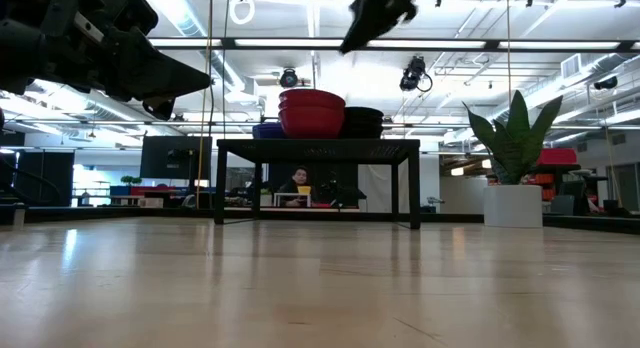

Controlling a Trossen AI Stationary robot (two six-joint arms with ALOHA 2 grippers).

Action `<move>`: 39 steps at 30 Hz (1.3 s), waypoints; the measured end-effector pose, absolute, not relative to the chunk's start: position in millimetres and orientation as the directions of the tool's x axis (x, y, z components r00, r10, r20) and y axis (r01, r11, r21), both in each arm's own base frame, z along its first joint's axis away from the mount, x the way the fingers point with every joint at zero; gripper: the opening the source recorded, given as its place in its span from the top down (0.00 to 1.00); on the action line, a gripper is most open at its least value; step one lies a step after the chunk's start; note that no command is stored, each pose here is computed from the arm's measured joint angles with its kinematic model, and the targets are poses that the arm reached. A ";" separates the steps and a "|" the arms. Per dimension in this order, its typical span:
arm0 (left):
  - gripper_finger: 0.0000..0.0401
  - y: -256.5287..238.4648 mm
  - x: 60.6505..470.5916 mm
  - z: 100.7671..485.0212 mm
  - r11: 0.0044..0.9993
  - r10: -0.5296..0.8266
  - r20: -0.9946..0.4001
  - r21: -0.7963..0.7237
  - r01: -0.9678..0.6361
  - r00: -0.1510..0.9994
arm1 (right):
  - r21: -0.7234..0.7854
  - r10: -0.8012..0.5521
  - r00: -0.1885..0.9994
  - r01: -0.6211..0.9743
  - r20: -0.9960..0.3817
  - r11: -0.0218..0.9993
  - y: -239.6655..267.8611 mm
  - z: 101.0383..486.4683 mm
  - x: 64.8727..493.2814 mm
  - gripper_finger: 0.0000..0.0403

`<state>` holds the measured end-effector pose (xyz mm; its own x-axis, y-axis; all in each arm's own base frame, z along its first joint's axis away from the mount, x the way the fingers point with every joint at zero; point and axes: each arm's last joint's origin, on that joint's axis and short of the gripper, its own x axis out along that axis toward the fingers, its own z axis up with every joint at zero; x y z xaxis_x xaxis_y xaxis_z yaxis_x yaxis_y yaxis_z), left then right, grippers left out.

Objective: Pick & Place Mini bowls
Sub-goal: Return to Home Position

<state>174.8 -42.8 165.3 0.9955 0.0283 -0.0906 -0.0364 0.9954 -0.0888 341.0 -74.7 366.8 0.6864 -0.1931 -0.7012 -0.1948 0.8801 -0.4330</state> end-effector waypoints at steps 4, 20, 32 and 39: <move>0.97 -42.8 174.8 165.1 0.995 0.028 -0.093 -0.088 -0.037 0.995 | -0.298 -0.099 0.680 -0.182 -0.726 0.937 -50.6 384.0 310.7 0.99; 0.97 -43.2 174.7 165.1 0.995 0.026 -0.093 -0.091 -0.034 0.995 | 0.040 0.233 0.875 -0.239 -0.425 0.970 28.9 292.6 152.4 0.99; 0.97 -41.6 174.6 165.2 0.993 0.082 -0.091 -0.083 -0.089 0.993 | -0.039 0.270 0.961 -0.272 -0.054 0.962 27.4 221.7 118.0 0.99; 0.97 -41.6 174.6 165.1 0.992 0.082 -0.091 -0.084 -0.089 0.992 | -0.033 0.246 0.968 -0.248 -0.039 0.968 21.7 222.3 104.4 0.99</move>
<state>174.6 -41.6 165.1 0.9925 0.0817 -0.0913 -0.0894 0.9925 -0.0836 104.4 21.7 222.3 0.9684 0.2465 -0.0388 -0.2478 0.9683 -0.0328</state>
